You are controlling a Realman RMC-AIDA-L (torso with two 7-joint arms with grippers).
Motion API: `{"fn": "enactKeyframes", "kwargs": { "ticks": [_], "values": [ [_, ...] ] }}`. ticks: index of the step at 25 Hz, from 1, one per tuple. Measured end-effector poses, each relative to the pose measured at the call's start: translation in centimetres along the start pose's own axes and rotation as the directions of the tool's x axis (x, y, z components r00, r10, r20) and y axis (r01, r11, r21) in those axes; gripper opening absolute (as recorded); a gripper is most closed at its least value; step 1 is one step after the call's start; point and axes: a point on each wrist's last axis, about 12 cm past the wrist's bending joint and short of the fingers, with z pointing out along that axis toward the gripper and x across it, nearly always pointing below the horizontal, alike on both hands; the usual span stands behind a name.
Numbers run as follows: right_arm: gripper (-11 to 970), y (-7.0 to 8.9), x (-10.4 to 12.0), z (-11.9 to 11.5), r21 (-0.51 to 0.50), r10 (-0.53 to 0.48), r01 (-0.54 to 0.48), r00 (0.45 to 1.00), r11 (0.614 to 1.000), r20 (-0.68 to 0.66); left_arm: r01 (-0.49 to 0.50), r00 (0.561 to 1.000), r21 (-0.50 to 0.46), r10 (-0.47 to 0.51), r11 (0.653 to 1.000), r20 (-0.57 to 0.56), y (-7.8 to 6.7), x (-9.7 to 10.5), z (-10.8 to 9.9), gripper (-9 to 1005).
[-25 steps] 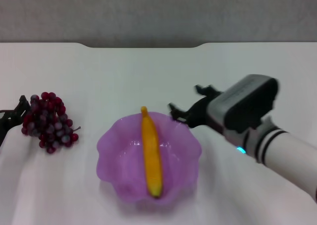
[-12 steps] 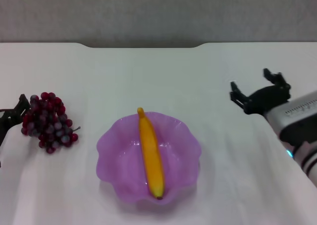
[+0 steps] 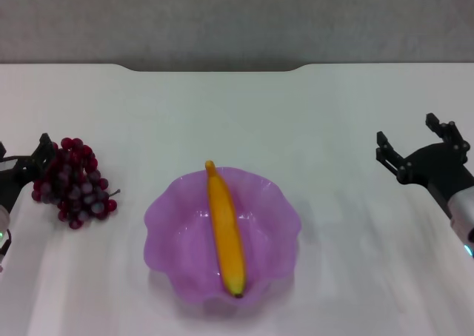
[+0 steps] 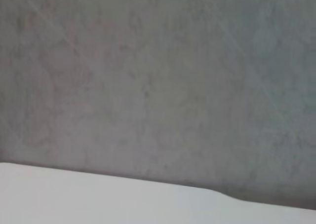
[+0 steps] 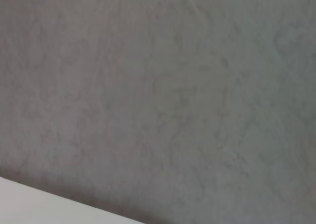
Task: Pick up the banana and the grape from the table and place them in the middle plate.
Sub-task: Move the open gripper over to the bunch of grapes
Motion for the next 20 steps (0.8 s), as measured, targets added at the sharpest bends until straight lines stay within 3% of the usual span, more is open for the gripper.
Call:
{"fn": "enactKeyframes", "kwargs": {
  "ticks": [13, 20],
  "values": [
    [896, -0.4, 1.3, -0.9, -0.024, -0.035, 0.034, 0.998, 0.999, -0.045, 0.005, 0.998, 0.173, -0.014, 0.985, 0.053, -3.7, -1.2, -0.6, 884],
    [896, -0.2, 1.5, -0.8, -0.037, -0.041, 0.039, 0.997, 0.999, -0.070, -0.022, 0.994, 0.201, 0.044, 0.979, -0.104, -4.9, -4.4, 0.9, 884]
  ]
}}
